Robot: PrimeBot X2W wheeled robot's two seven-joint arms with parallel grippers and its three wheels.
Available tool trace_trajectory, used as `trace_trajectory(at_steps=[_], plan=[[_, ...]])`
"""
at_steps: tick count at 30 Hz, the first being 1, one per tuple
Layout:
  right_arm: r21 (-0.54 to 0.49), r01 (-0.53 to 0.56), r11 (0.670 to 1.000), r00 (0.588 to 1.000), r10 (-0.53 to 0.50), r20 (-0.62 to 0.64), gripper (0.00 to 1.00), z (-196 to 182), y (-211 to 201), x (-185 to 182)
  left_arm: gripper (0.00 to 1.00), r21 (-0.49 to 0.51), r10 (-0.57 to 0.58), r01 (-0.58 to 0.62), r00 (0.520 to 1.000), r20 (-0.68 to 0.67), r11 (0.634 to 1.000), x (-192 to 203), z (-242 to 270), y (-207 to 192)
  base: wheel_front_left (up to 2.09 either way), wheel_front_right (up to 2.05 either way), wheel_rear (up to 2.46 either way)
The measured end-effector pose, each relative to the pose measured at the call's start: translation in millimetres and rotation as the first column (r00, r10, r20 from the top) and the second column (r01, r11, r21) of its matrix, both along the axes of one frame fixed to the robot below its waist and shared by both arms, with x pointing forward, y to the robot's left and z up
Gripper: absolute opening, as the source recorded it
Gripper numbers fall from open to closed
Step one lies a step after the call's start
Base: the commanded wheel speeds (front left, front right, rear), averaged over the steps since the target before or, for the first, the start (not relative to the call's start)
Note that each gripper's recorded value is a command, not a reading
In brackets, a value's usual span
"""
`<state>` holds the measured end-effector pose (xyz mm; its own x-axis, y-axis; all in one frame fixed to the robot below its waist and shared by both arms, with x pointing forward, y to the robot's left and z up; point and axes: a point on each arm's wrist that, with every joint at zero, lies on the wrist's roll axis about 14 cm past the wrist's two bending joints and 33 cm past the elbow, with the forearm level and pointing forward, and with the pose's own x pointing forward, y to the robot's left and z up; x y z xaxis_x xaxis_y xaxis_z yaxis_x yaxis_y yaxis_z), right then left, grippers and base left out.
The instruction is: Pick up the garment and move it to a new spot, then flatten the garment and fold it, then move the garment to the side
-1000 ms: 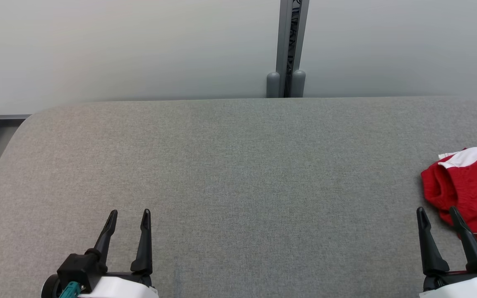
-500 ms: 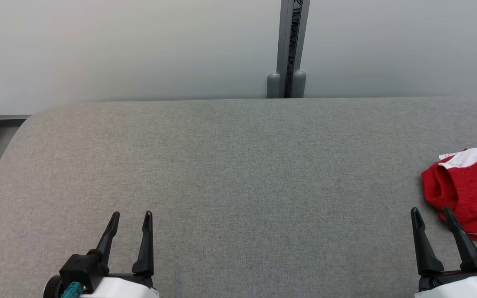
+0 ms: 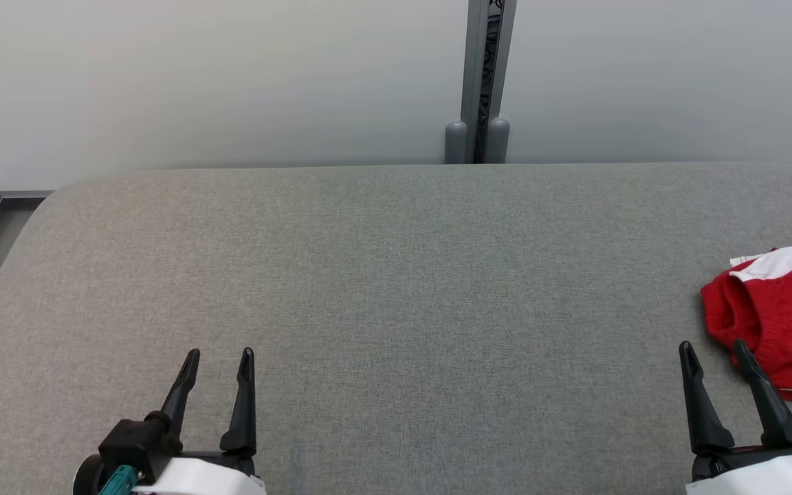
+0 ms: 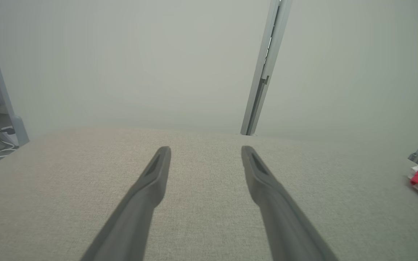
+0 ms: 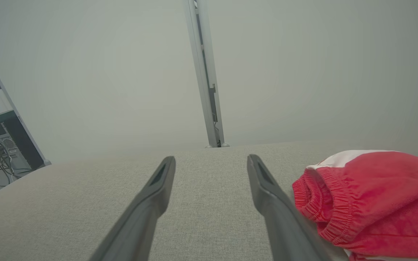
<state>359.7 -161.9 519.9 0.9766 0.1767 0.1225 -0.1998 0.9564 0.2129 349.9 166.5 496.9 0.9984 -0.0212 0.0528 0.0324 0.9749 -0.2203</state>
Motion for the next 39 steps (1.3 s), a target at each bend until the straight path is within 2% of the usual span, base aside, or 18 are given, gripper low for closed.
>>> trace_trajectory(at_steps=[6,7,13,21,34,39], plan=[[0.003,-0.002,1.0,1.0,0.002,-0.003,1.0,-0.5,1.3,-0.3,1.0,-0.008,-0.002,0.002,1.0,-0.002,1.0,0.4,-0.5,-0.9,0.0,0.0,0.0],[0.003,-0.003,1.0,1.0,0.003,-0.005,0.0,-1.0,1.7,-0.4,0.0,-0.011,-0.002,0.002,1.0,-0.003,1.0,0.5,-0.8,-1.1,0.0,0.0,0.0],[0.028,0.005,1.0,0.996,-0.003,-0.084,0.0,-25.2,5.7,-9.1,0.0,-0.025,-0.004,0.002,0.995,-0.098,1.0,-13.3,-30.3,-3.6,0.0,0.0,0.0],[0.153,0.064,0.986,0.988,-0.041,-0.147,0.0,-31.8,-8.5,-6.7,0.0,-0.162,0.003,-0.025,0.991,-0.133,0.986,-11.8,-35.9,-2.5,0.0,0.0,0.0],[0.322,0.136,0.937,0.977,-0.073,-0.201,0.0,-32.7,-26.3,-1.0,0.0,-0.347,-0.001,-0.049,0.99,-0.141,0.937,-0.8,-32.3,-3.1,0.0,0.0,0.0],[0.382,0.167,0.909,0.971,-0.084,-0.224,0.0,-34.4,-34.3,0.2,0.0,-0.413,-0.006,-0.051,0.991,-0.136,0.909,4.7,-28.6,-4.2,0.0,0.0,0.0]])
